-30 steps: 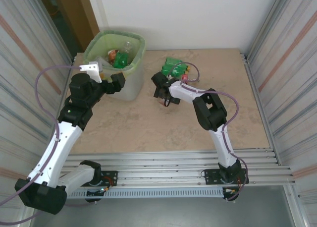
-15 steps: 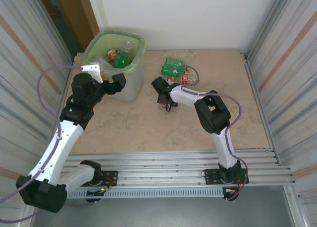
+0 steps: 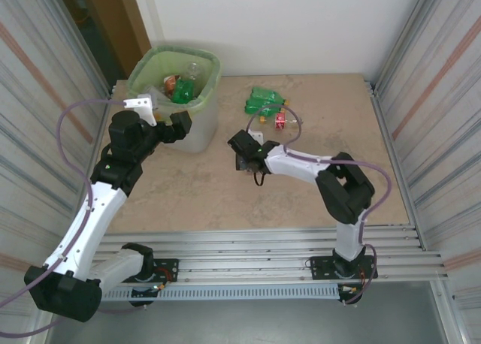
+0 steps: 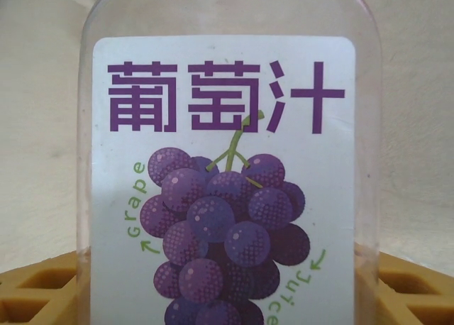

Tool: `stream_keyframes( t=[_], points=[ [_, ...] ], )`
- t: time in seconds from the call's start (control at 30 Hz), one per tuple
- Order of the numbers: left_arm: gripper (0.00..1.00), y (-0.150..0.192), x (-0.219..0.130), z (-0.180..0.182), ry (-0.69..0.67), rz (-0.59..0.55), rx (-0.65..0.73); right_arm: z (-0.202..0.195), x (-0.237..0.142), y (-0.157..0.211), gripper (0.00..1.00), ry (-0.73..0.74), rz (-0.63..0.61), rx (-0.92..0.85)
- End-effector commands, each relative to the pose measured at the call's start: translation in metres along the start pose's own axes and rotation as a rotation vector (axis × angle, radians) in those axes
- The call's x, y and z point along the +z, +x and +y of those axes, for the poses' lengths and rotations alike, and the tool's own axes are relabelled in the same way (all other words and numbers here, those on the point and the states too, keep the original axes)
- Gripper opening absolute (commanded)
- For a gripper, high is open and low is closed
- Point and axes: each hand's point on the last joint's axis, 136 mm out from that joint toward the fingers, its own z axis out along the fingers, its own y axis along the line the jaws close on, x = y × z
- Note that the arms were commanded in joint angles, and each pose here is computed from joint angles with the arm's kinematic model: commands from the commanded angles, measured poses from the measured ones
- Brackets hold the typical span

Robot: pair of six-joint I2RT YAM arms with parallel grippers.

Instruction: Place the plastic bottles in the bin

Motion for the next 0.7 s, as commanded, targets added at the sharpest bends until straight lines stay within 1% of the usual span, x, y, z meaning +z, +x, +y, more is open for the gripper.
stream_keyframes(
  t=[0.0, 0.17, 0.33, 0.53, 0.67],
  points=[
    [0.99, -0.006, 0.000, -0.011, 0.044, -0.024, -0.012, 0.007, -0.040, -0.034, 0.29, -0.073, -0.174, -0.027],
    [0.99, -0.008, 0.000, -0.030, 0.103, -0.017, 0.005, 0.010, -0.090, -0.053, 0.26, -0.177, -0.339, -0.055],
    [0.99, -0.005, 0.002, -0.070, 0.255, 0.014, 0.022, 0.009, -0.140, -0.070, 0.25, -0.259, -0.484, -0.094],
    [0.99, 0.000, 0.007, -0.119, 0.447, 0.062, 0.017, 0.004, -0.183, -0.082, 0.25, -0.326, -0.599, -0.114],
    [0.99, 0.008, 0.011, -0.151, 0.559, 0.097, 0.008, 0.001, -0.202, -0.087, 0.26, -0.357, -0.657, -0.114]
  ],
)
